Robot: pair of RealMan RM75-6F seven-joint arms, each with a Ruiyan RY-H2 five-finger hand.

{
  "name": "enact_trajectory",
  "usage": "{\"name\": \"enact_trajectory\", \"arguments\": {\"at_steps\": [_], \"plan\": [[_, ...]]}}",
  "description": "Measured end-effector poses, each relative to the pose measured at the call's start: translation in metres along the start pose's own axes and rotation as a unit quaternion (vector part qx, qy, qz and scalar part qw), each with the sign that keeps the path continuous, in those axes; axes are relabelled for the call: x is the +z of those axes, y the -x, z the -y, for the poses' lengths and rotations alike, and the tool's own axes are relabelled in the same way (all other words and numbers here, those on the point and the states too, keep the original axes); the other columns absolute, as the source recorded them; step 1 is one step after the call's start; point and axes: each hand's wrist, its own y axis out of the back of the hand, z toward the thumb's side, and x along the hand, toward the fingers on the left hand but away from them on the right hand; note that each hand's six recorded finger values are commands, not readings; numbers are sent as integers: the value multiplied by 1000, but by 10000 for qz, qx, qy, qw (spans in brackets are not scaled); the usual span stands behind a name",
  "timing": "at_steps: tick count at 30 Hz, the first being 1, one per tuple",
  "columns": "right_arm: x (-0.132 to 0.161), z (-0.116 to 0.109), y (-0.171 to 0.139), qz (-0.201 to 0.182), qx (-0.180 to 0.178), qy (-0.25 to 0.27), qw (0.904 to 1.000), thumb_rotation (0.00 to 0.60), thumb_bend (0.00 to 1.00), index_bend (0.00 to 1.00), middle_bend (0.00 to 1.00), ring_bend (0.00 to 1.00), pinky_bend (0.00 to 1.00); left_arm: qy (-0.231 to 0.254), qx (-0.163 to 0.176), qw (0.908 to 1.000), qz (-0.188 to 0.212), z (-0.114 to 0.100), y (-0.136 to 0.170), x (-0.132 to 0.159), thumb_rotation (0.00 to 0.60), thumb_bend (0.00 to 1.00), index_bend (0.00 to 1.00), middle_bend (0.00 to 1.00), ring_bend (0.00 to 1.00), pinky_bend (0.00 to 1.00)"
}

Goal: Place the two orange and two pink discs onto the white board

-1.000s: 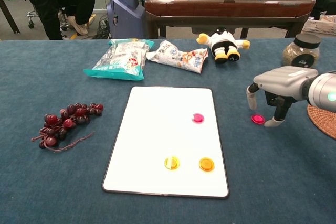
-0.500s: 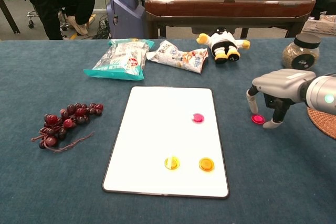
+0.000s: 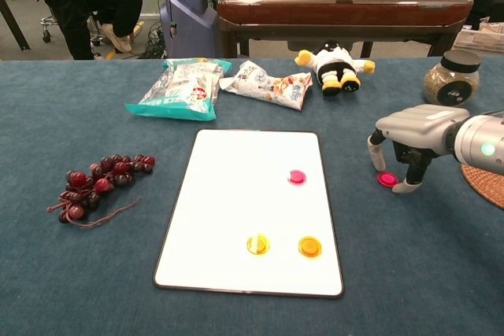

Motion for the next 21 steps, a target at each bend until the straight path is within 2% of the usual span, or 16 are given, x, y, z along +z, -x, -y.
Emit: {"name": "enact_trajectory", "arguments": {"at_steps": [14, 21], "plan": [[2, -1, -1, -12, 11, -6, 10000, 600, 240, 539, 1000, 1000, 1000, 13, -2, 10000, -7, 0, 0, 0, 600, 272, 376, 451, 295, 472], [13, -15, -7, -184, -137, 72, 9997, 600, 245, 540, 1000, 1000, 1000, 15, -5, 10000, -19, 0, 0, -1, 600, 272, 376, 451, 294, 472]]}}
